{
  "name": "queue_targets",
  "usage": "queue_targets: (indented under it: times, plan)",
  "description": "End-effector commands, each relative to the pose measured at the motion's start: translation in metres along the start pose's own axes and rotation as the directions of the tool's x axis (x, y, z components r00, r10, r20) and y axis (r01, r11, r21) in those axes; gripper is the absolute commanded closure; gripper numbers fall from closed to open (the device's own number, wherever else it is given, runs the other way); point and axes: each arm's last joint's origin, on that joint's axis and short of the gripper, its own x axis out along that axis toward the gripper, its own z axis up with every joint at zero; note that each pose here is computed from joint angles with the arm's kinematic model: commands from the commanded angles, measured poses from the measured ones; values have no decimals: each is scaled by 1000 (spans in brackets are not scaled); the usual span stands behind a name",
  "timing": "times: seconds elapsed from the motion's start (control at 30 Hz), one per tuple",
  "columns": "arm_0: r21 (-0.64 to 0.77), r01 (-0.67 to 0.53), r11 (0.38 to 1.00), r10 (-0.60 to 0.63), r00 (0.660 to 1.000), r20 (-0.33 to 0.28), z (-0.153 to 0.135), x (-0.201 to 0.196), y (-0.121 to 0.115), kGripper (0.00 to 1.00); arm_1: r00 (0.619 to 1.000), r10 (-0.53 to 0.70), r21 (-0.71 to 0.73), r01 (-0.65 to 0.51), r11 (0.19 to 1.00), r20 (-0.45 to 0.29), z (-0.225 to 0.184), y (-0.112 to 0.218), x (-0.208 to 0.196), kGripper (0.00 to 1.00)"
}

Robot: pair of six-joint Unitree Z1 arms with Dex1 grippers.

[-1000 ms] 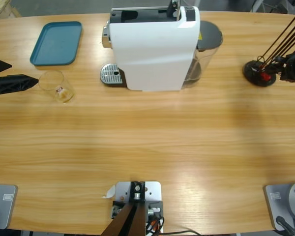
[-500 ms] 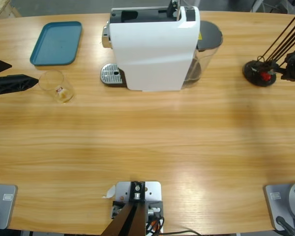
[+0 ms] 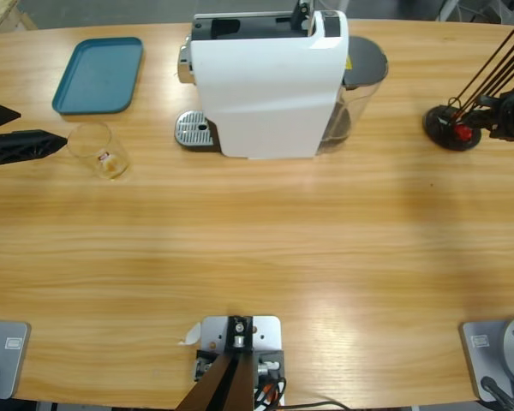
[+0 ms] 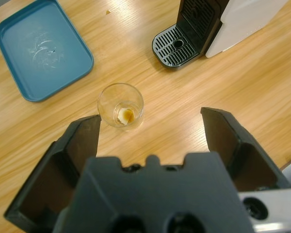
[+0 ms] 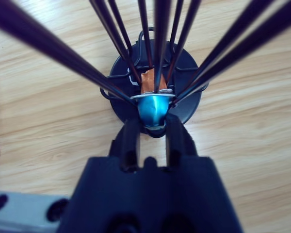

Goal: Pour coffee

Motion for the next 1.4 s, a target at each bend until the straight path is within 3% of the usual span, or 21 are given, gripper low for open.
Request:
queue_targets:
  times: [0.03, 0.27, 1.4]
  plan:
    - [17, -1, 1000, 2, 999, -44, -14, 3, -1, 101, 1000, -18, 1, 18, 1000, -18, -3, -3, 7, 1000]
    - [19, 1, 1000, 0, 999, -45, -14, 4, -1, 101, 1000, -13, 4, 13, 1000, 0, -3, -3, 1, 1000]
    - [12, 13, 1000, -12, 999, -29, -15, 0, -1, 101, 990, 0, -36, 5, 999, 138, 73, -5, -150, 1000]
